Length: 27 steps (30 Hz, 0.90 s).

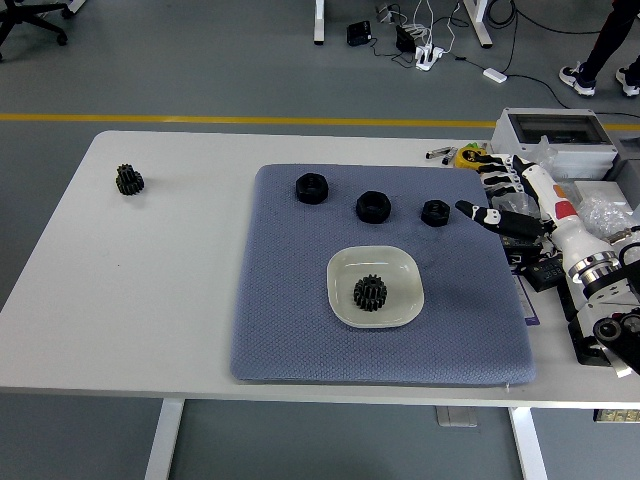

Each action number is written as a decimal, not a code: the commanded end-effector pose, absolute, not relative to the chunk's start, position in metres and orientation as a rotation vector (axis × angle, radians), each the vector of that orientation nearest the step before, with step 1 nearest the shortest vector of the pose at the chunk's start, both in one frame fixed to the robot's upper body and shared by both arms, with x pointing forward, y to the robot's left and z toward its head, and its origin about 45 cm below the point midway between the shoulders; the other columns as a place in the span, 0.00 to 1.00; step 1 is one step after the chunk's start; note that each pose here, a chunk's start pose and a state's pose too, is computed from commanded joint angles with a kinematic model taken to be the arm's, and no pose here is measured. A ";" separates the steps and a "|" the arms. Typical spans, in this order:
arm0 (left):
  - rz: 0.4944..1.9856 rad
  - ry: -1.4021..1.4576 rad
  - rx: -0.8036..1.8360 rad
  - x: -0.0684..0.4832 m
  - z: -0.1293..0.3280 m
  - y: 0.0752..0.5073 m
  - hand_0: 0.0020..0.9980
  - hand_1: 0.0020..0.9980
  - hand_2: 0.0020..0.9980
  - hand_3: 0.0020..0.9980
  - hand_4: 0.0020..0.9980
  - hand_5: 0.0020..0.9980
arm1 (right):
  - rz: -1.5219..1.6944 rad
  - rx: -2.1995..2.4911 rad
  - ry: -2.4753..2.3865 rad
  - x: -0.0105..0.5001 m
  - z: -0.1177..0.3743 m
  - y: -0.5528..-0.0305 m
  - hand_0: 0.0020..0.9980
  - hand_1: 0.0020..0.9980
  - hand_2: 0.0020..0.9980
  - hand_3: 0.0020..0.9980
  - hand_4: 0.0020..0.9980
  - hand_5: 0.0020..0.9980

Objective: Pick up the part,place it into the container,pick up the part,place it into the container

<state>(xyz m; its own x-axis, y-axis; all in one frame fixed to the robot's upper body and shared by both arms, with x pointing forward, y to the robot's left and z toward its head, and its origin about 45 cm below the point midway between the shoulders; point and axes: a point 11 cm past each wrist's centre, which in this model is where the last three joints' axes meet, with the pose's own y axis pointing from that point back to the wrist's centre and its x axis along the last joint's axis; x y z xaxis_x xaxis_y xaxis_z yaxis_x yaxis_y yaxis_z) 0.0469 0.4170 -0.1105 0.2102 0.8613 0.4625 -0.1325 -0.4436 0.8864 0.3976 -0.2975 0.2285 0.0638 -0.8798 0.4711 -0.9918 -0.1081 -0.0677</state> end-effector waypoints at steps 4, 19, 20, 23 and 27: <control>1.386 0.707 1.582 0.047 -0.111 0.416 0.65 0.67 0.63 0.56 0.60 0.50 | 0.287 2.092 -2.069 0.386 0.208 -0.318 0.76 0.73 0.77 0.78 1.00 0.77; 1.392 0.699 1.568 0.053 -0.111 0.414 0.66 0.67 0.63 0.56 0.60 0.50 | -0.177 2.109 -2.368 0.344 0.156 -0.328 0.85 0.78 0.79 0.81 1.00 0.87; 1.394 0.699 1.567 0.053 -0.111 0.414 0.66 0.67 0.63 0.56 0.60 0.50 | -0.171 2.115 -2.361 0.343 0.155 -0.327 0.85 0.78 0.79 0.81 1.00 0.87; 1.394 0.695 1.567 0.054 -0.110 0.414 0.65 0.67 0.63 0.56 0.60 0.50 | -0.154 2.130 -2.348 0.340 0.153 -0.324 0.90 0.82 0.83 0.85 1.00 0.92; 1.397 0.695 1.567 0.054 -0.110 0.415 0.65 0.67 0.63 0.56 0.60 0.50 | -0.132 2.134 -2.339 0.340 0.151 -0.321 0.90 0.82 0.83 0.85 1.00 0.92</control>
